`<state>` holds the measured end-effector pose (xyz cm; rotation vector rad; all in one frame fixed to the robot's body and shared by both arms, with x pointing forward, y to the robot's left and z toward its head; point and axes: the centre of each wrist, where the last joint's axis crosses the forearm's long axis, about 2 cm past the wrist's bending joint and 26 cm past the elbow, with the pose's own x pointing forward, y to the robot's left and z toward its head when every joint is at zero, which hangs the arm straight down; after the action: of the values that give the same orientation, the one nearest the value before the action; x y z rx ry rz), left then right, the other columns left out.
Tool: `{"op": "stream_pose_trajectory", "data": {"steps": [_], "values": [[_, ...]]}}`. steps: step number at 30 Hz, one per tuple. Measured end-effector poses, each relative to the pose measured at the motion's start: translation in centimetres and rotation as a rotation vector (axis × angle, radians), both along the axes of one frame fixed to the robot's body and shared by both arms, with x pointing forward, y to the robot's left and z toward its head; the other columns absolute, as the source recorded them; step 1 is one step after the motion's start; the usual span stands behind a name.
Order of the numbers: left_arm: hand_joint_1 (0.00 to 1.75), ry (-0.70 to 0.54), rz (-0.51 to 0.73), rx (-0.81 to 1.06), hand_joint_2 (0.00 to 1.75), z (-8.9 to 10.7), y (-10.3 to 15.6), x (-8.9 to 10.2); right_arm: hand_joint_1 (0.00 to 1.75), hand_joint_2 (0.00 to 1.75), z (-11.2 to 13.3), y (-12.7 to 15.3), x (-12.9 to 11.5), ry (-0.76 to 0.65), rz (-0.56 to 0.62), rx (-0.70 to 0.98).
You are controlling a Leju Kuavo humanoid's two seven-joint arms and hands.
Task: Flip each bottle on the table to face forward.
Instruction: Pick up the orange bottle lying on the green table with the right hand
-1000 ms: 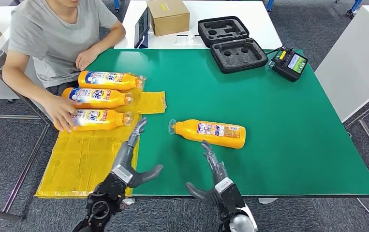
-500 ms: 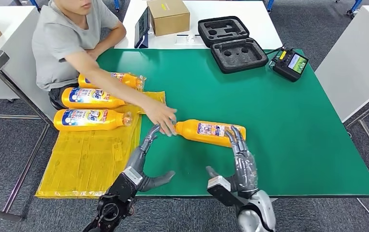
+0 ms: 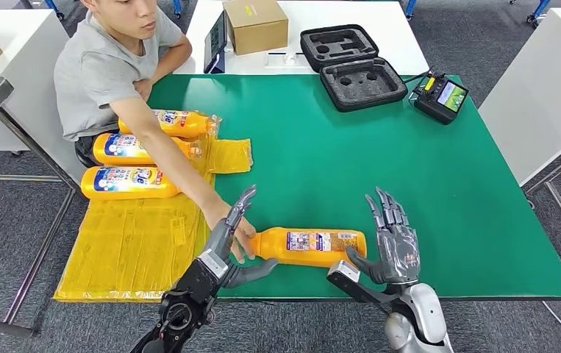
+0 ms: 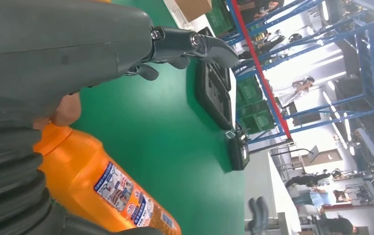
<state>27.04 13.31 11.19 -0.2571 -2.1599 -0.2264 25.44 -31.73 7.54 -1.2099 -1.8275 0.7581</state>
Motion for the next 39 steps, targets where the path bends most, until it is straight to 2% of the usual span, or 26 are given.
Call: {"op": "stream_pose_trajectory", "data": {"steps": [17,20,25,28,31,34,39], "values": [[0.0,-0.011,0.001,0.005,1.75,0.1,-0.5,0.2,0.0,1.75,-0.7,-1.1,0.3,0.049,-0.027,-0.053],[0.0,-0.032,0.009,0.012,1.75,0.3,-0.6,0.4,0.0,1.75,-0.8,-1.5,1.3,0.089,-0.03,-0.053],[0.0,-0.054,0.0,0.015,1.75,0.8,-1.3,0.9,0.0,1.75,-0.9,-2.0,4.3,0.147,0.004,-0.04],[0.0,-0.063,-0.017,0.017,1.75,1.1,-1.9,1.3,0.0,1.75,-1.0,-1.0,5.9,0.198,0.063,-0.019],[0.0,-0.068,-0.031,0.02,1.75,1.3,-2.5,1.5,0.0,1.75,-0.9,1.9,7.2,0.265,0.166,0.019],[0.0,-0.065,-0.035,0.017,1.75,1.4,-2.8,1.5,0.0,1.75,-0.6,4.0,8.1,0.307,0.221,0.031],[0.0,-0.058,-0.03,0.017,1.75,1.1,-3.0,1.4,0.0,1.75,-0.1,4.5,9.9,0.363,0.249,0.025]]}}
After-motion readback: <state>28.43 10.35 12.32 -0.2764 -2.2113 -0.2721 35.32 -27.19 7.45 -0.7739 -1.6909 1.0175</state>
